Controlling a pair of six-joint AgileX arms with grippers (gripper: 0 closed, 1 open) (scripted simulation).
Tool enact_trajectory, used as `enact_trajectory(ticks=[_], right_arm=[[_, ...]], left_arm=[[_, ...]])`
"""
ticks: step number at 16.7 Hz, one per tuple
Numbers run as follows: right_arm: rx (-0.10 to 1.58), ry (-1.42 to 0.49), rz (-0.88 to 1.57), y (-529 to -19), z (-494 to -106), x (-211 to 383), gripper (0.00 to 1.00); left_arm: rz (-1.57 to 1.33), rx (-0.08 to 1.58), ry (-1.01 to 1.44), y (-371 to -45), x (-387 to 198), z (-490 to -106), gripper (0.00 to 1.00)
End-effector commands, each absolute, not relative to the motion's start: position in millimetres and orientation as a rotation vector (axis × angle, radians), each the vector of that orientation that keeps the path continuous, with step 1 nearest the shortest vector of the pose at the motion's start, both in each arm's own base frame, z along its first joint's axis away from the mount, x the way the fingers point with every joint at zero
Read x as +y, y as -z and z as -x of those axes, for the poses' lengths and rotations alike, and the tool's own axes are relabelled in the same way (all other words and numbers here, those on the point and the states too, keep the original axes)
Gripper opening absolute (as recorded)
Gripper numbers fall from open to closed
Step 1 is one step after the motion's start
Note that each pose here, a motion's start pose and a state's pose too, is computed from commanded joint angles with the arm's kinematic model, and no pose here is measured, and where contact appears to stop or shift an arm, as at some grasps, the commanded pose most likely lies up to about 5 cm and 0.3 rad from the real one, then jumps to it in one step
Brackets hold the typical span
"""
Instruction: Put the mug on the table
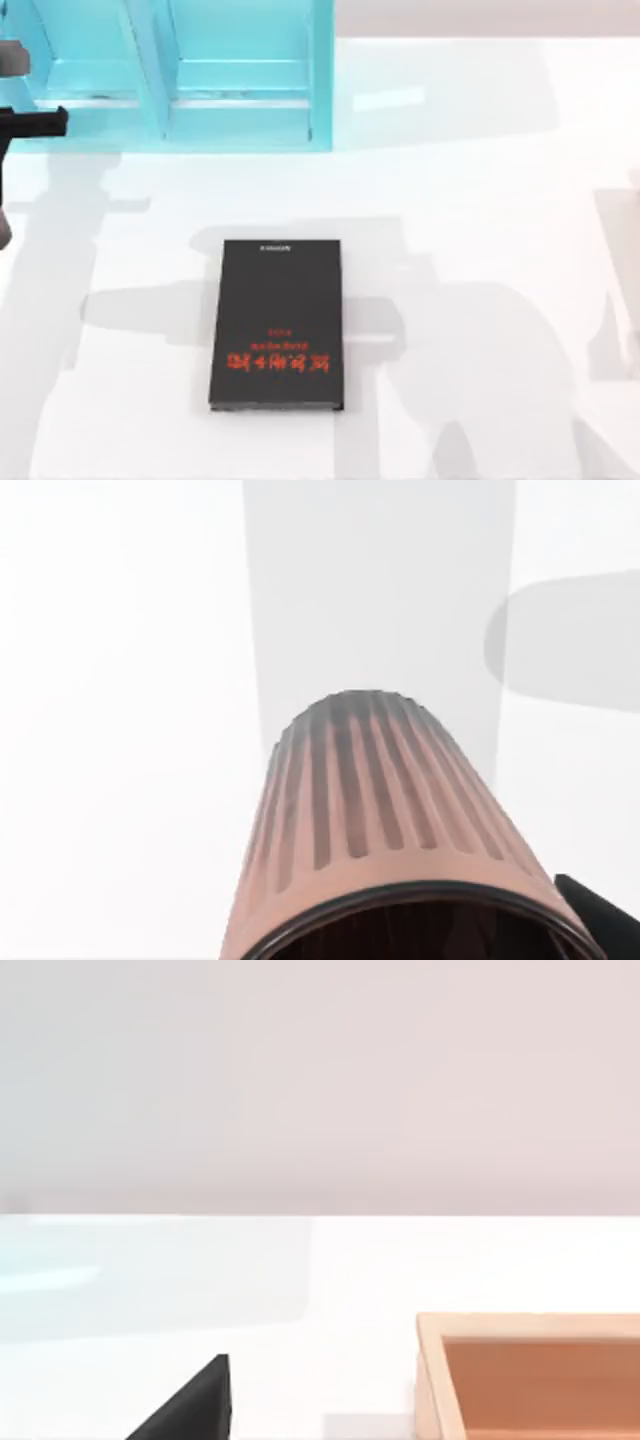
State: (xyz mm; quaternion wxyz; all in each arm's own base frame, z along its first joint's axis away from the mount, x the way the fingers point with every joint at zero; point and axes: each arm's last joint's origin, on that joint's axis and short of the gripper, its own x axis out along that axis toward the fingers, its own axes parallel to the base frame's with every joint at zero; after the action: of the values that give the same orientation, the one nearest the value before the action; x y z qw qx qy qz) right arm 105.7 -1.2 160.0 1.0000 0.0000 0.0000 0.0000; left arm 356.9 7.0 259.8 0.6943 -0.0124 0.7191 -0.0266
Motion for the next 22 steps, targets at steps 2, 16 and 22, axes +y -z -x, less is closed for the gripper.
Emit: enact_trajectory(ticks=[2, 16, 22], right_arm=[[0.000, 0.000, 0.000, -160, -106, -1, 1.00], [0.000, 0.000, 0.000, -160, -106, -1, 1.00], [0.000, 0.000, 0.000, -160, -106, -1, 1.00]], left_arm=[[0.021, 1.606, 0.060, -258, 6, -358, 0.00], [0.028, 1.605, 0.059, -195, 11, -355, 0.15], [0.028, 1.605, 0.059, -195, 11, -355, 0.60]])
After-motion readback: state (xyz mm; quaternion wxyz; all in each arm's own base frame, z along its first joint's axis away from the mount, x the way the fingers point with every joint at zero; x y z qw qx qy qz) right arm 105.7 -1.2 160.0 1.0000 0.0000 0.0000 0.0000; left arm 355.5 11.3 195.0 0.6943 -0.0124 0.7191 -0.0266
